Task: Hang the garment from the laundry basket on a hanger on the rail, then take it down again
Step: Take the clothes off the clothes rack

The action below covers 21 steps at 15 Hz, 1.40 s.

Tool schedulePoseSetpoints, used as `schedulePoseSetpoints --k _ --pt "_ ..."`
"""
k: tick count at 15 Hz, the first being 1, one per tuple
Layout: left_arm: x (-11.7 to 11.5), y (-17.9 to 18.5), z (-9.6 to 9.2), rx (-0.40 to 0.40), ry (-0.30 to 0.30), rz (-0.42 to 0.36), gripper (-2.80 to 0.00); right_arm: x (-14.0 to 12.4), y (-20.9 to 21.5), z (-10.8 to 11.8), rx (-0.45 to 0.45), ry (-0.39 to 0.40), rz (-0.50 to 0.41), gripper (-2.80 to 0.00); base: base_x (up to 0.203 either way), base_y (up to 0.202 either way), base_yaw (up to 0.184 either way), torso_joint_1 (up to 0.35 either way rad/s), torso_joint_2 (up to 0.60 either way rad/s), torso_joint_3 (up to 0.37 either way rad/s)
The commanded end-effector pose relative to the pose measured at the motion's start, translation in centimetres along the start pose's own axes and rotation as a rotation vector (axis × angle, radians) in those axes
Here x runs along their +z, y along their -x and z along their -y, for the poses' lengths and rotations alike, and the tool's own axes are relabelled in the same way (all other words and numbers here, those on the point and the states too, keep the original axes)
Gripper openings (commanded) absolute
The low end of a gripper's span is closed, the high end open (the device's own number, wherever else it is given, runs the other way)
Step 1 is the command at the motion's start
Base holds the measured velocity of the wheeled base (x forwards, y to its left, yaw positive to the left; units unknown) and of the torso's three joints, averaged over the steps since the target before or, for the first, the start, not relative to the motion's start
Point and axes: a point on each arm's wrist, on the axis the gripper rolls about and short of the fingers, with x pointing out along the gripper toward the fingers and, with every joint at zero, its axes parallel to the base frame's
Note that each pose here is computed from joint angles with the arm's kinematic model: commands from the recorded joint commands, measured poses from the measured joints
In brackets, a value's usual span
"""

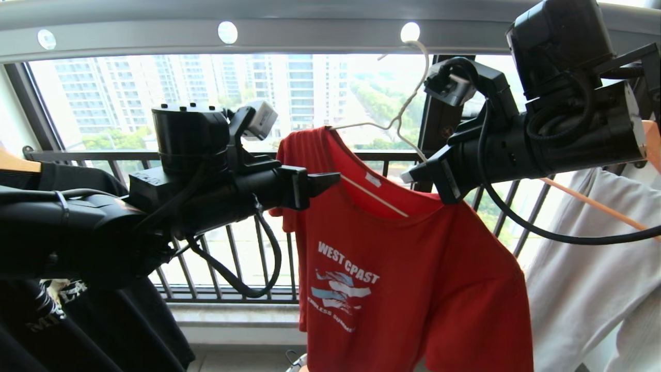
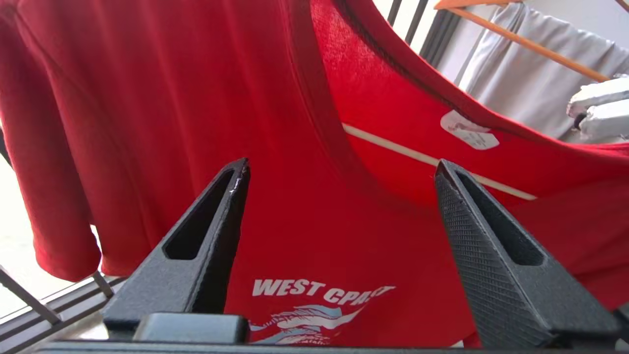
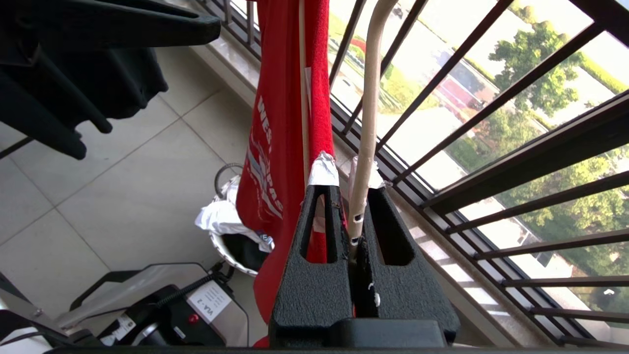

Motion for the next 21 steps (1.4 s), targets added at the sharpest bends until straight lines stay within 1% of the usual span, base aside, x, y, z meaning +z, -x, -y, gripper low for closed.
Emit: schedulePoseSetpoints --k 1,2,3,5,7,8,10,12,13,15,18,20,21 --pt "0.0 1.8 1.0 -0.02 0.001 0.0 0.0 -0.1 -0.2 0.0 0.003 0.0 -0.007 -2.8 0.0 0.0 0.0 0.0 0.0 0.0" --pt "-0.1 2.7 1.2 -0.021 0.002 -0.002 -1.68 -0.1 -0.3 0.0 0.003 0.0 -0.009 -2.8 0.0 0.0 0.0 0.0 0.0 0.0" --pt "-0.1 3.6 1.4 -0.021 0.002 -0.001 -2.8 -0.1 -0.3 0.0 0.003 0.0 -0.01 -2.8 0.0 0.0 0.0 0.0 0.0 0.0" --pt "-0.2 6.3 1.9 -0.024 0.0 0.01 -2.8 -0.1 -0.1 0.0 0.003 -0.003 -0.007 -2.8 0.0 0.0 0.0 0.0 0.0 0.0" --pt "-0.8 9.7 2.4 -0.027 -0.002 0.016 -2.8 -0.2 0.2 0.0 -0.003 -0.002 -0.006 -2.8 0.0 0.0 0.0 0.0 0.0 0.0" --pt "-1.1 11.4 2.7 -0.029 -0.004 0.026 -2.8 -0.2 0.4 0.0 -0.006 -0.002 -0.001 0.0 0.0 0.0 0.0 0.0 0.0 0.0" --pt "-1.7 14.2 3.1 -0.028 -0.005 0.037 -2.8 -0.2 1.3 -0.1 -0.011 -0.004 0.008 0.0 0.0 0.0 0.0 0.0 0.0 0.0" --pt "-2.1 16.0 3.3 -0.021 0.004 -0.003 -2.8 -0.5 3.0 -0.2 -0.017 -0.004 0.027 0.0 0.0 0.0 0.0 0.0 0.0 0.0" --pt "-2.5 16.5 3.3 -0.017 0.014 -0.031 -2.8 -0.7 4.2 -0.3 -0.021 -0.004 0.04 0.0 0.0 0.0 0.0 0.0 0.0 0.0" --pt "-3.5 16.6 3.2 -0.011 0.022 -0.064 -2.8 -1.3 6.9 -0.6 -0.028 -0.004 0.075 0.0 0.0 0.0 0.0 0.0 0.0 0.0" --pt "-5.3 17.3 3.0 0.007 0.032 -0.113 -2.8 -2.4 12.5 -1.1 -0.046 0.0 0.177 0.0 0.0 0.0 0.0 0.0 0.0 0.0" --pt "-6.0 18.0 2.9 0.012 0.033 -0.121 -2.8 -3.7 16.0 -1.5 -0.059 -0.011 0.24 0.0 0.0 0.0 0.0 0.0 0.0 0.0" --pt "-6.1 18.5 3.0 0.011 0.031 -0.112 -2.8 -4.5 17.7 -1.7 -0.067 -0.026 0.272 -2.8 0.0 0.0 0.0 0.0 0.0 0.0"
